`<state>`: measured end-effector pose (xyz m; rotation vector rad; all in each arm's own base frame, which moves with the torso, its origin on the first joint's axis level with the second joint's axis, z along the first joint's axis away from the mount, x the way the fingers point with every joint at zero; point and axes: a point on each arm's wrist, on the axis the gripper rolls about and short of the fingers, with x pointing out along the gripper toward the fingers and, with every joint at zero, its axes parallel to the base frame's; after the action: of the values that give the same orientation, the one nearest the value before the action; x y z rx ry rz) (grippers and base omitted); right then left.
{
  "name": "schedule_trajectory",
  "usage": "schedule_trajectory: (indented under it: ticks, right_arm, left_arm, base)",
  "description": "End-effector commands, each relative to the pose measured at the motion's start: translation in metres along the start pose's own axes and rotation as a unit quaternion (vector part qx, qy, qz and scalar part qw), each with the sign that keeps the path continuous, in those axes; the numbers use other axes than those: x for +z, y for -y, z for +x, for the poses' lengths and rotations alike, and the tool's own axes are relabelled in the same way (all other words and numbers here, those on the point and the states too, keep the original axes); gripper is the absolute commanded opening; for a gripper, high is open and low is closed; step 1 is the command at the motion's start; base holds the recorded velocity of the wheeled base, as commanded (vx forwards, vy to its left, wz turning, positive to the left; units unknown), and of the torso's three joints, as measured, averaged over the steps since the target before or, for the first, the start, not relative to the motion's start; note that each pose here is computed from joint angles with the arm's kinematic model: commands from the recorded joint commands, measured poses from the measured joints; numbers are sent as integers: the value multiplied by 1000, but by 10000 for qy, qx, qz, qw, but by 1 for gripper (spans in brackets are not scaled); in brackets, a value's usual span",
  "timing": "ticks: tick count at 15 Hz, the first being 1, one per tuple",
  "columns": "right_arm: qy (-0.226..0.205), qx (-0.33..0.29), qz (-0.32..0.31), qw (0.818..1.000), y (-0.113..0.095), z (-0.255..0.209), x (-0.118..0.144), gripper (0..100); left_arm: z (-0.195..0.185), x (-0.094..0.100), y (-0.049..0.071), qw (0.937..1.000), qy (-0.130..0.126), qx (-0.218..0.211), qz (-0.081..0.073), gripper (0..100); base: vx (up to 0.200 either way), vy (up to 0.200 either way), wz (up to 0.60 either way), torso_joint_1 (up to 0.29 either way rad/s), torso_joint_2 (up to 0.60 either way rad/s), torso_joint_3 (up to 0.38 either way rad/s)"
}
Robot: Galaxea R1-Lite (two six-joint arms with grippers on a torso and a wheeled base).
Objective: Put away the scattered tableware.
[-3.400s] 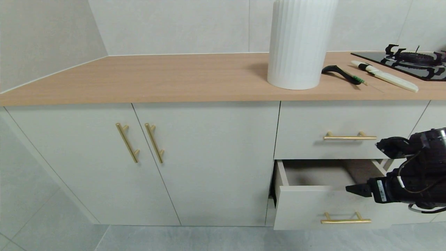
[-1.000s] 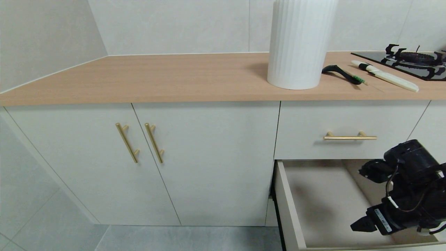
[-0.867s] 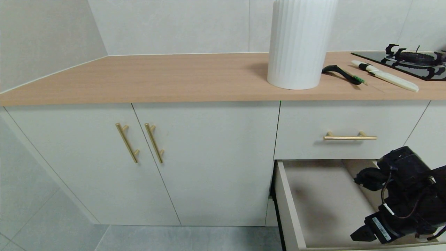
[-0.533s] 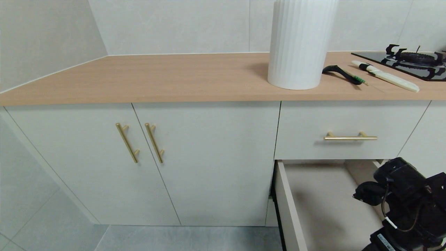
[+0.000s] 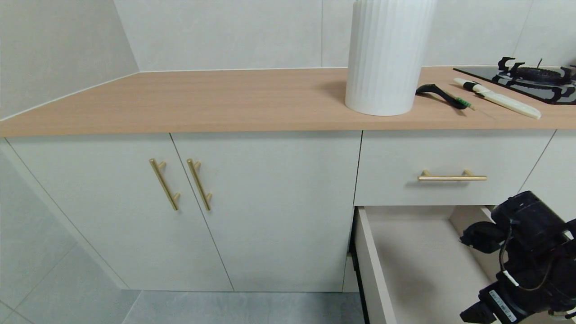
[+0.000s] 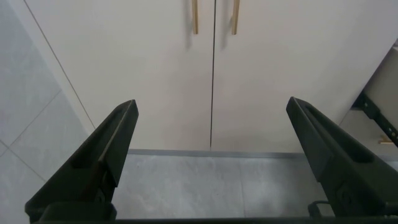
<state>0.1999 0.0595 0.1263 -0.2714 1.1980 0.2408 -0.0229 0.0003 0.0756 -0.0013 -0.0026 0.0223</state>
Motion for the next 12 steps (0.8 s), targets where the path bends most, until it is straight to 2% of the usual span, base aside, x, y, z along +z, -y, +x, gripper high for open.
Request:
schedule_trajectory:
  ticks: [1, 6, 9, 12]
  right_arm:
    - [716, 3, 239, 9971, 2, -31, 2, 100]
    - [1419, -63, 330, 9893, 5, -48, 2, 100]
    - [1426, -68, 329, 9892, 5, -47, 1, 100]
    - [1464, -78, 332, 9886, 5, -48, 2, 100]
  left_arm:
    - [0, 0, 0, 10000, 3, 3, -1, 100]
    - [0, 0, 0, 10000, -5, 3, -1, 100]
    - [0, 0, 0, 10000, -5, 3, -1, 100]
    - [0, 0, 0, 10000, 3, 3, -1, 100]
  base:
    - [0, 0, 0, 0, 0, 0]
    - [0, 0, 0, 0, 0, 0]
    - [0, 0, 0, 4, -38, -32]
    - [0, 0, 0, 69, -242, -261]
